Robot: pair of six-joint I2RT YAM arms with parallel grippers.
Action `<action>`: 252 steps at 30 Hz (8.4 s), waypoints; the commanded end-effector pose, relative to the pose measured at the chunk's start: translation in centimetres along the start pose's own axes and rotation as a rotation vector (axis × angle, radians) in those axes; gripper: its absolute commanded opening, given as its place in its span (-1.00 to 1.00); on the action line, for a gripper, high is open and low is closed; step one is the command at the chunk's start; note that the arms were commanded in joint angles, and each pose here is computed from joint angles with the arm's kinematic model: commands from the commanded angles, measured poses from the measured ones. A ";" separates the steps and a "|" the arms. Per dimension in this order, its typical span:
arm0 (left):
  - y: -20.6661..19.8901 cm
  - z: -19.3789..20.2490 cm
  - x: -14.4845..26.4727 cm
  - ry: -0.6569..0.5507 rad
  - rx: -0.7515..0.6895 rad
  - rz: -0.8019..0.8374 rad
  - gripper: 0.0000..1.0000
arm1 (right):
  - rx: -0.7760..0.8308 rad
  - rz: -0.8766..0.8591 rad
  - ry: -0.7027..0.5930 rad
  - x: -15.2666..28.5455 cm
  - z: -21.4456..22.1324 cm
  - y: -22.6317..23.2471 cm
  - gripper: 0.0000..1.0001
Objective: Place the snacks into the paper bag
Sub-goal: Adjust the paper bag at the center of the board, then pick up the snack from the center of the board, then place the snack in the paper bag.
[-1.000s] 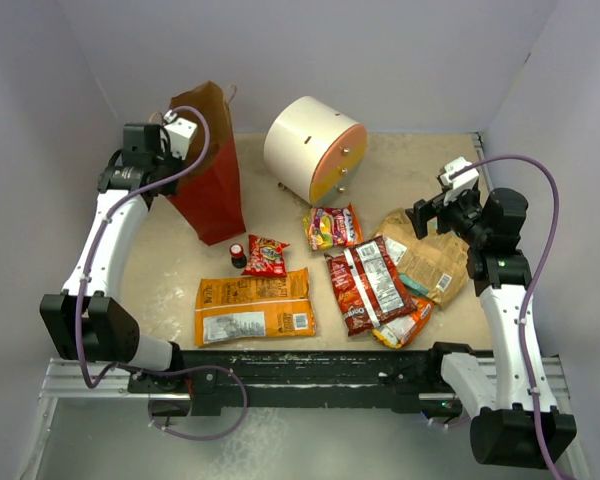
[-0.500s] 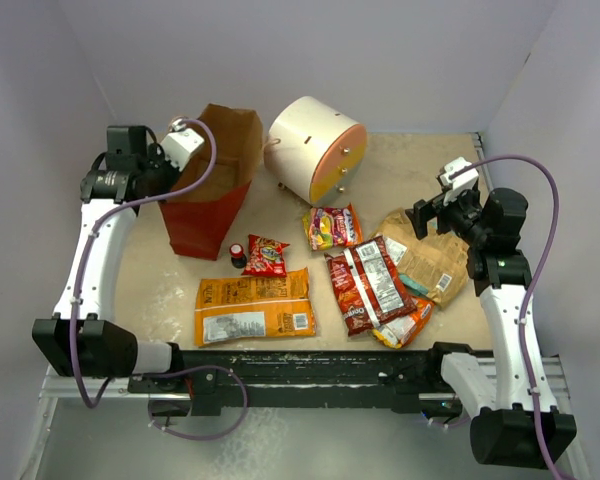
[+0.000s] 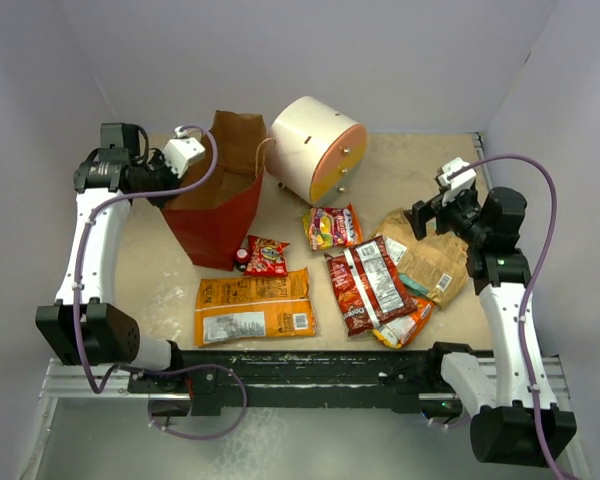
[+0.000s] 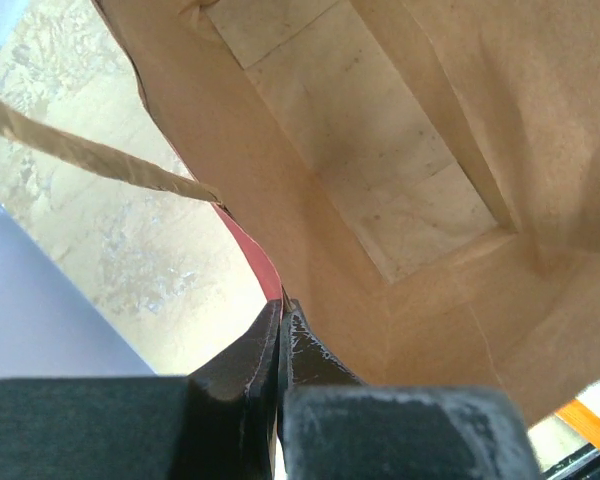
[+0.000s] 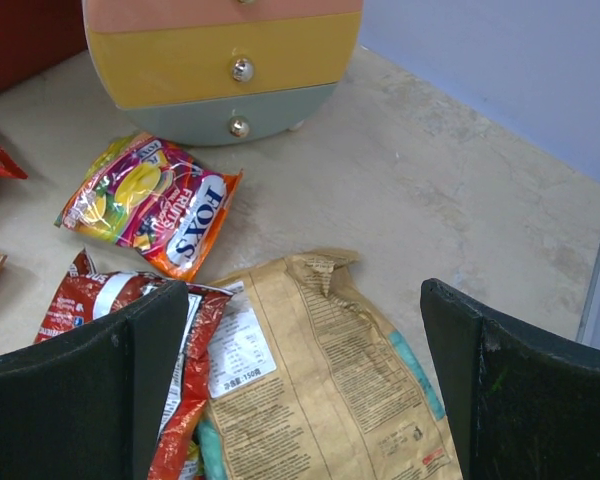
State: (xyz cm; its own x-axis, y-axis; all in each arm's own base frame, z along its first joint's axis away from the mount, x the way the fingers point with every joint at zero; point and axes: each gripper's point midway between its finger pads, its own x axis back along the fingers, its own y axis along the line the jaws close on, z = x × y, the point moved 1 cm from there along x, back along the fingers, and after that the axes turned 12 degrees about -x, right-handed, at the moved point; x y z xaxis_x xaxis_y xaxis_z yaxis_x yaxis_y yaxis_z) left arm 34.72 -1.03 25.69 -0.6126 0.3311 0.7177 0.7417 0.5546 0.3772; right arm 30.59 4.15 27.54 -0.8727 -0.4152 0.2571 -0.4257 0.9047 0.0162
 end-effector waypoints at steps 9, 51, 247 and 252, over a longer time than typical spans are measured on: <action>2.0 -0.1 -0.1 -0.021 -0.036 -0.055 -0.58 | 0.063 -0.118 0.131 -1.0 2.3 1.1 1.00; -20.0 -7.2 -1.3 -0.232 -0.575 0.430 0.79 | 0.095 -0.129 0.217 -4.8 5.0 4.1 0.99; 1.7 -11.2 0.8 -0.002 0.004 -0.284 0.27 | -0.018 -0.097 0.148 -3.7 3.3 1.9 0.95; 2.1 -12.7 2.4 -0.098 0.033 -0.327 0.38 | -0.062 -0.125 0.212 -6.3 4.3 2.6 0.85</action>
State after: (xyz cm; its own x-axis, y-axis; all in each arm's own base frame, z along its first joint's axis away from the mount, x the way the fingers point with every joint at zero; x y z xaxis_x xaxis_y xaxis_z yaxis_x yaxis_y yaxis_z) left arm 37.91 -8.56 30.93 -0.7408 0.1732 0.6491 0.6030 0.5971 0.5290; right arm 32.24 7.27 21.17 -0.7488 -0.4759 0.4613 -0.4983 0.8631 0.0814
